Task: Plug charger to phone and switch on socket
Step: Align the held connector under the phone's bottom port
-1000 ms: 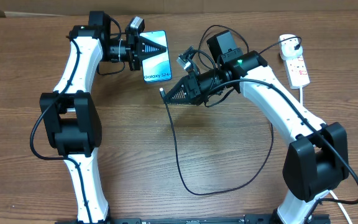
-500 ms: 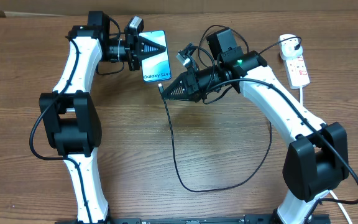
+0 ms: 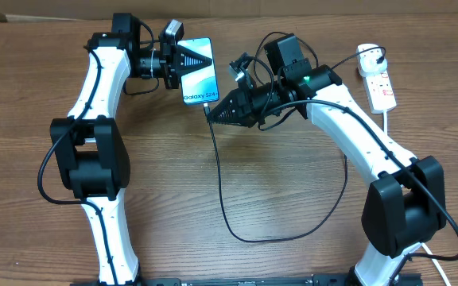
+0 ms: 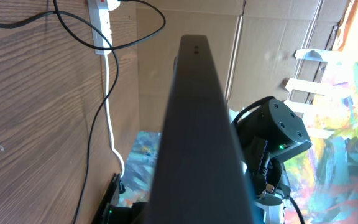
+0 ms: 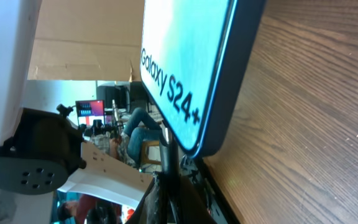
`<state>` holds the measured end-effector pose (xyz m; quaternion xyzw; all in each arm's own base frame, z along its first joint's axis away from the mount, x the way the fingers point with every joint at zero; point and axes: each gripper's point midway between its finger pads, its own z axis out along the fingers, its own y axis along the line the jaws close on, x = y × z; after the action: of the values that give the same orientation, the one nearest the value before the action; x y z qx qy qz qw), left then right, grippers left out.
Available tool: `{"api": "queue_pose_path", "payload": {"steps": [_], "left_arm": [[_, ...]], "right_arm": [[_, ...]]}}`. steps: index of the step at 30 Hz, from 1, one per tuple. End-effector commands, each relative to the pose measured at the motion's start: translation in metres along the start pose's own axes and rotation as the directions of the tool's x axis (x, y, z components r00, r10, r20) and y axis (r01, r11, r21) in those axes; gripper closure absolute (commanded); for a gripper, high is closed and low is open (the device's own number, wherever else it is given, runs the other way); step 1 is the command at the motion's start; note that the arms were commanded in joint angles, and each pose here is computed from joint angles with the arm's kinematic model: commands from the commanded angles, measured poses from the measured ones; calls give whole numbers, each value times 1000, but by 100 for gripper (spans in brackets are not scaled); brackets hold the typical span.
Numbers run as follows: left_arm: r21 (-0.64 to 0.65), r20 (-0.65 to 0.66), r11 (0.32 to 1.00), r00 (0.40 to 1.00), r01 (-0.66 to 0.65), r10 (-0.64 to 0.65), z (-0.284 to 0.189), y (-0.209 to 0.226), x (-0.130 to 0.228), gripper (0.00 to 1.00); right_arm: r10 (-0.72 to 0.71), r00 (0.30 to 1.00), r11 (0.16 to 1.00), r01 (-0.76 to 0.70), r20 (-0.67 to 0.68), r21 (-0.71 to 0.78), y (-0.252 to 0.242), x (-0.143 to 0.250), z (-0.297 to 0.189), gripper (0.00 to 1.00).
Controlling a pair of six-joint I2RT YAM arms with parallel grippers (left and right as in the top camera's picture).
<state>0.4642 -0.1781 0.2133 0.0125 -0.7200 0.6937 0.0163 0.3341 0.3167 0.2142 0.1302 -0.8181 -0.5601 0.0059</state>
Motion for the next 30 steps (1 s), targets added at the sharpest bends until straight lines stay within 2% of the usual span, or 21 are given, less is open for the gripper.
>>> {"api": "queue_pose_path", "payload": {"steps": [1, 30], "left_arm": [[30, -7, 999, 999, -42, 42, 0, -25, 5, 96], [31, -7, 998, 999, -47, 47, 0, -26, 4, 96]], "right_arm": [[-5, 1000, 1000, 5, 15, 3, 9, 0, -3, 96], [12, 1000, 1000, -12, 26, 19, 12, -3, 5, 96]]}}
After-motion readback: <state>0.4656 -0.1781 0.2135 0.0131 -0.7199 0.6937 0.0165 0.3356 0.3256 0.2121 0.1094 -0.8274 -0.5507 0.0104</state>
